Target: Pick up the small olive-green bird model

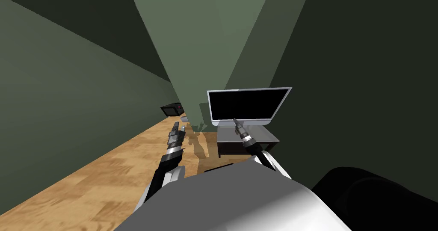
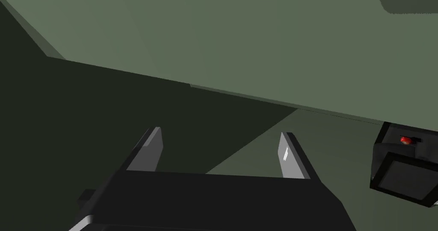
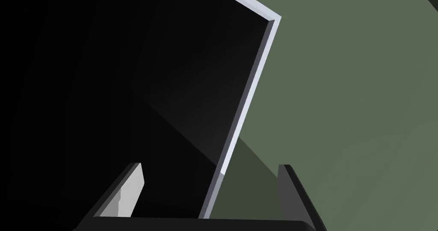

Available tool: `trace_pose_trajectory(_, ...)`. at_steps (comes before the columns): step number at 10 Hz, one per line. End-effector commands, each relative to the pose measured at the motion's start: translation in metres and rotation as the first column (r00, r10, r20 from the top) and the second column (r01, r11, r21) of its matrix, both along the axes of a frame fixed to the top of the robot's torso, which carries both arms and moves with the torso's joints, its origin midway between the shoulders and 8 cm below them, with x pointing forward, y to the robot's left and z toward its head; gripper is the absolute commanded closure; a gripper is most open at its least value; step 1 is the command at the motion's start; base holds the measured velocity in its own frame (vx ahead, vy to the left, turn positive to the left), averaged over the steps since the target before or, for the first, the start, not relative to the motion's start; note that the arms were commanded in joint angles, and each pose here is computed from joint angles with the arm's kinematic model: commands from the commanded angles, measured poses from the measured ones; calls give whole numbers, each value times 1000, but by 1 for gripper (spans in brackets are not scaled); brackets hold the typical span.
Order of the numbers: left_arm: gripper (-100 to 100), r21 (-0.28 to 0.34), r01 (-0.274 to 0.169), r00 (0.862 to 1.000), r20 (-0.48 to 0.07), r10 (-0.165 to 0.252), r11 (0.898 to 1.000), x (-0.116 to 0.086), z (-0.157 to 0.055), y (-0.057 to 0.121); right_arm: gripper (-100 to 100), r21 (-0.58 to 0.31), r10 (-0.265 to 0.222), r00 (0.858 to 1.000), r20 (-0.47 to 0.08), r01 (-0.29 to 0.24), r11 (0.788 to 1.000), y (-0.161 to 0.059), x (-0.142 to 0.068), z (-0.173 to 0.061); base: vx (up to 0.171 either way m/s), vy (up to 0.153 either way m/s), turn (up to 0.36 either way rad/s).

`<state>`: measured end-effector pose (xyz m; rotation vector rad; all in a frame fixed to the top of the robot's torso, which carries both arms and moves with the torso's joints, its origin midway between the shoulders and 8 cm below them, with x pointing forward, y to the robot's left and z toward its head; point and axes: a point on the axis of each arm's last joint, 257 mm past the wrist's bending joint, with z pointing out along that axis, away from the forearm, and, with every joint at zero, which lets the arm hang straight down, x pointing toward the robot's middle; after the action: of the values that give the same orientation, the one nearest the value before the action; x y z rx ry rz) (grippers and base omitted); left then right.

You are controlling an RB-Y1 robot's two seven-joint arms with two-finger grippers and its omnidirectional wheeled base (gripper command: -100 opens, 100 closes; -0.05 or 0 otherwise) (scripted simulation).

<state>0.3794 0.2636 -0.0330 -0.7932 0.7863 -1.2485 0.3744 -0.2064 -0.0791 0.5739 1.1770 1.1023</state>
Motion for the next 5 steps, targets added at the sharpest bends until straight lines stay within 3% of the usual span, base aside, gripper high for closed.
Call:
trace_pose_trajectory(1,0,0,0,1000,0,0,1000,0,0,0,-100,-38,8,999,-31,-10,999,2,1,-13,-81,-2,106)
trace_pose_trajectory(3,0,0,0,1000,0,0,1000,0,0,0,-100,-153,29,992,-124,-48,987,17,-1,-56,-110,24,308)
trace_pose_trajectory(4,0,0,0,1000,0,0,1000,0,0,0,-100,-156,31,992,-125,-50,986,17,-1,-57,-94,14,134)
trace_pose_trajectory(5,0,0,0,1000,0,0,1000,0,0,0,-100,-220,39,984,-172,-77,973,25,-4,-81,-93,19,271)
